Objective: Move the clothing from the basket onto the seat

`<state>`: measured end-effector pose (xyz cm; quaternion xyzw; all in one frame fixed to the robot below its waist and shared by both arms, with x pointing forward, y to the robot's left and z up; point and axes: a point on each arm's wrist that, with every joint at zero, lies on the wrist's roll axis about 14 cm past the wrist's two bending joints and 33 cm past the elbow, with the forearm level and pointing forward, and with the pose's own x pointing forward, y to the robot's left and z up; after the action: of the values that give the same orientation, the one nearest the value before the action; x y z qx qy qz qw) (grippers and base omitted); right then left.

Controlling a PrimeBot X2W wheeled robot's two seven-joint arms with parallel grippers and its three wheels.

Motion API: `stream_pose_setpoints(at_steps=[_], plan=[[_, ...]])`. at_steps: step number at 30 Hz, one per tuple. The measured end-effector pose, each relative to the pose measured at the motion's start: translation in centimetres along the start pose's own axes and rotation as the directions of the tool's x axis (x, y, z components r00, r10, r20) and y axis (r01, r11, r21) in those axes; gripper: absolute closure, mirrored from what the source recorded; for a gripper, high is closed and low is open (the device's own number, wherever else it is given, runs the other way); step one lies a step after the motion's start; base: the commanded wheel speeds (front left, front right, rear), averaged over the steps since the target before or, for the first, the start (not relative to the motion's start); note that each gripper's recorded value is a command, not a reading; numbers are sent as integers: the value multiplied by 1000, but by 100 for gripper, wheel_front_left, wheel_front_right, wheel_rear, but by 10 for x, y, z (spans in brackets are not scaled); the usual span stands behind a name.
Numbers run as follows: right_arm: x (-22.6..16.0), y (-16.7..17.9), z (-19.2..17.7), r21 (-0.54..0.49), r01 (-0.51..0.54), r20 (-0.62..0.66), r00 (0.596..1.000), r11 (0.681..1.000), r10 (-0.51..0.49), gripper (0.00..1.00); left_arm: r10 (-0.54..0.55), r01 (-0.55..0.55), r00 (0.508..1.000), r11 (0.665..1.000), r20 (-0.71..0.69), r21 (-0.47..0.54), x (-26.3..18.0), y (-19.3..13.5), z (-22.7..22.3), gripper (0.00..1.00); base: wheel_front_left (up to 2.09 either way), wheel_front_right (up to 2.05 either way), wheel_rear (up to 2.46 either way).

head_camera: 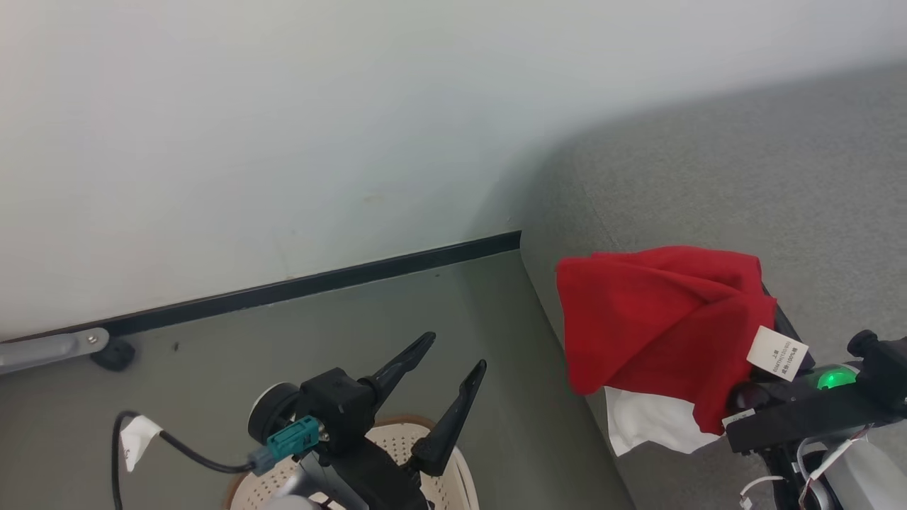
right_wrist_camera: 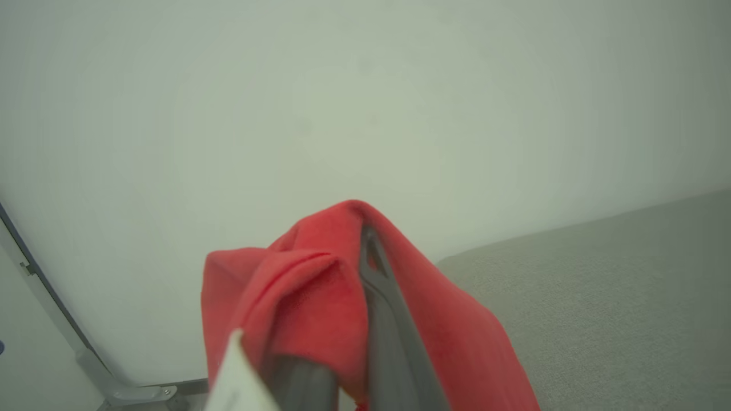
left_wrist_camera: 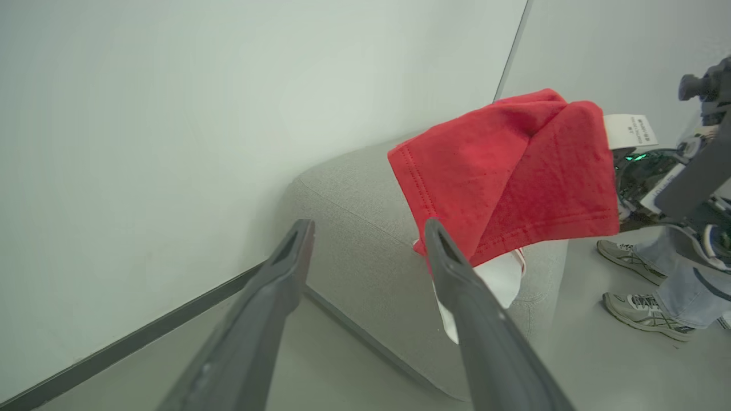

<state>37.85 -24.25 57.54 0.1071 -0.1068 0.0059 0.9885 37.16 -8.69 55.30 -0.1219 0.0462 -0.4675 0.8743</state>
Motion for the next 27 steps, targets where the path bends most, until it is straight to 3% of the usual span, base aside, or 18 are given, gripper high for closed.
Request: stream_pose_setpoints(at_steps=[11, 27], plan=[[-19, -33, 18, -32, 101, 39, 994, 994, -100, 100, -89, 89, 996, 996, -16, -4, 19, -18, -7, 0, 0, 0, 0], [-19, -45, 39, -54, 134, 101, 987, 990, -128, 100, -124, 124, 992, 992, -35, 6, 21, -24, -16, 0, 0, 0, 0]])
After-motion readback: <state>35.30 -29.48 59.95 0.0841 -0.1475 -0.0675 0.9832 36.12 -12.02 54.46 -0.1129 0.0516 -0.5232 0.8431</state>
